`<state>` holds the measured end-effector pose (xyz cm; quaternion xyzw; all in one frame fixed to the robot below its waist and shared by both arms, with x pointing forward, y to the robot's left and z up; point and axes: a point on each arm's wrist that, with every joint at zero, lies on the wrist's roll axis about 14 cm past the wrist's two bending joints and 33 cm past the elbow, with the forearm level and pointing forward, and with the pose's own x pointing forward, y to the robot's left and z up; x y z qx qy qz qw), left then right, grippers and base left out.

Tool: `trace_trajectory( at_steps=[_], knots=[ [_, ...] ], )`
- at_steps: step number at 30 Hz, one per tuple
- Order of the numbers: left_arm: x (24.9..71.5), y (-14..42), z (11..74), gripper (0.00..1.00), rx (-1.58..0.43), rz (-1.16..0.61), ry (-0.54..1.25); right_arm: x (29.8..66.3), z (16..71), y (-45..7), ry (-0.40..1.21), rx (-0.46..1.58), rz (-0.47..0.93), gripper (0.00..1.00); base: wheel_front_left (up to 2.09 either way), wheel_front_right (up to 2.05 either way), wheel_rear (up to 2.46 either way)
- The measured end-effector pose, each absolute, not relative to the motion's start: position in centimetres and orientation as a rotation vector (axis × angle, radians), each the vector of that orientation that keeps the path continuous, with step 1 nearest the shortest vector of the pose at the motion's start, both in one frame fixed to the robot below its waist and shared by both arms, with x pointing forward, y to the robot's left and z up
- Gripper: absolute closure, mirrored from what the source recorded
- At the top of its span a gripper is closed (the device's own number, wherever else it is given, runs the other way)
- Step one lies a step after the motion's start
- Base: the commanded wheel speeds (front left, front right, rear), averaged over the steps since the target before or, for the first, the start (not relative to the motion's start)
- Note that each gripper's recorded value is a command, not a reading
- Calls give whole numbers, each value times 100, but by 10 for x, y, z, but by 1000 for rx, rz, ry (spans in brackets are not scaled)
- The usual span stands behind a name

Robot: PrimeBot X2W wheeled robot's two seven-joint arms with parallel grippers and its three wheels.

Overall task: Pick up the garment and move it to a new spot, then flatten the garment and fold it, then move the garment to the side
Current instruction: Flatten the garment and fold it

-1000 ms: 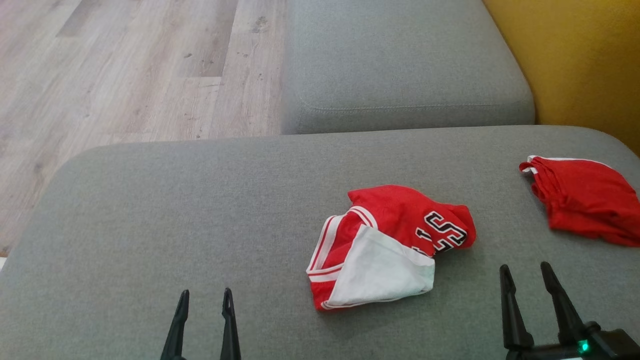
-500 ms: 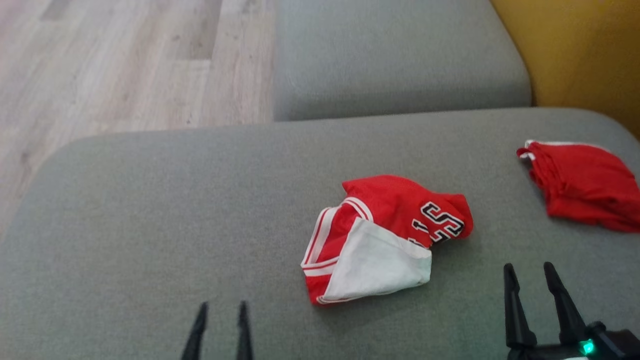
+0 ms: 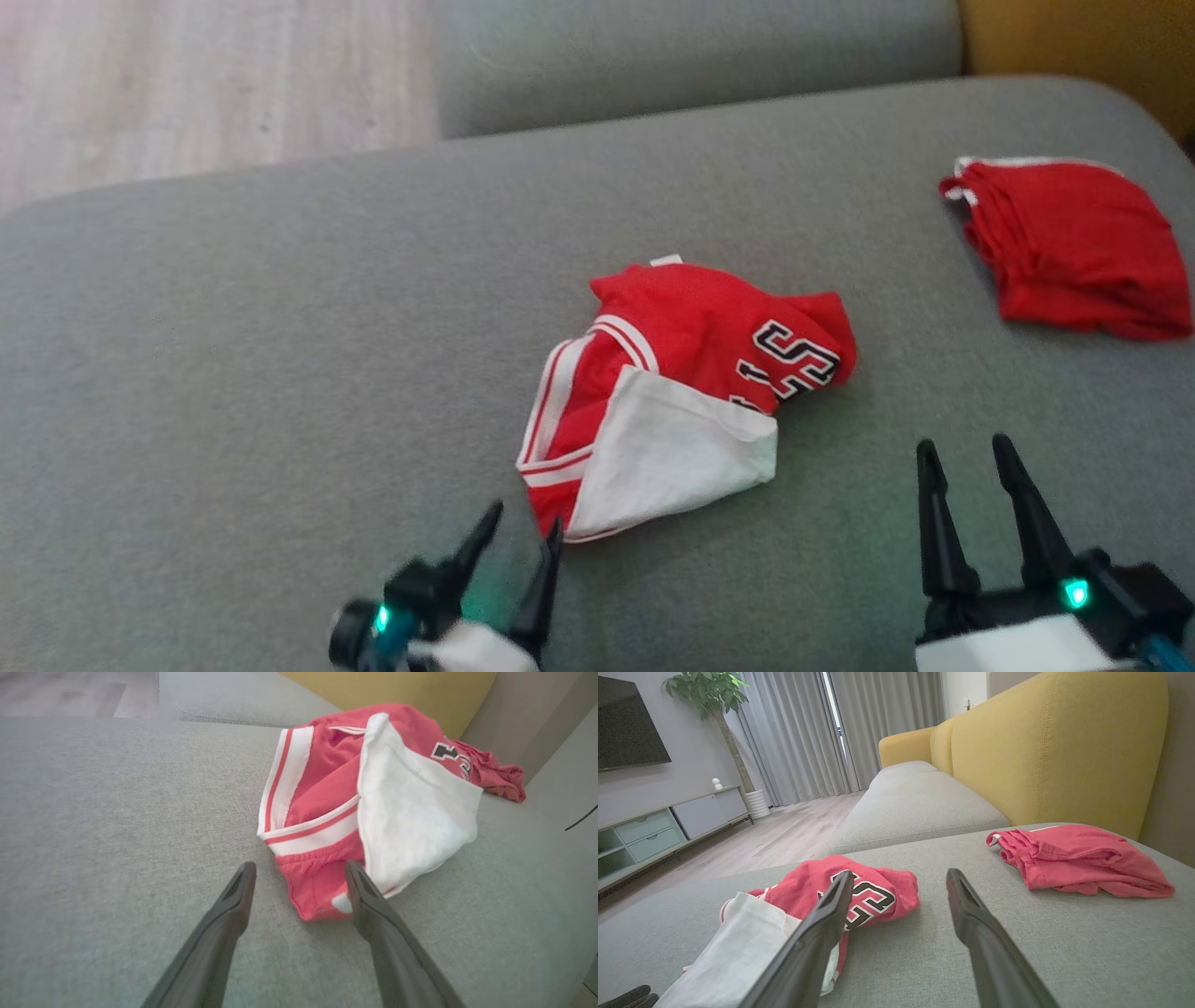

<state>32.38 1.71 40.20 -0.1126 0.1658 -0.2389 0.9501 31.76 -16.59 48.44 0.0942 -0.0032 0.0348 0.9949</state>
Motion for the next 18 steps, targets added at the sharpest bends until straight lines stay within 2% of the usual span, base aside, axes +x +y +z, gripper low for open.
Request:
trace_trajectory(
  at_steps=[5,11,12,13,18],
  knots=[
    [348,6,390,0,-174,-529,380,325,487,-174,-18,176,42,0,0,0,0],
    [342,-10,365,0,-161,-603,482,318,485,-191,-10,167,-17,0,0,0,0],
    [343,-14,365,9,-157,-620,488,317,484,-192,-9,167,-23,0,0,0,0],
    [344,-18,366,100,-163,-635,488,316,484,-194,-9,167,-28,0,0,0,0],
    [345,-43,382,100,-240,-709,472,309,487,-203,-20,157,-62,0,0,0,0]
  ],
)
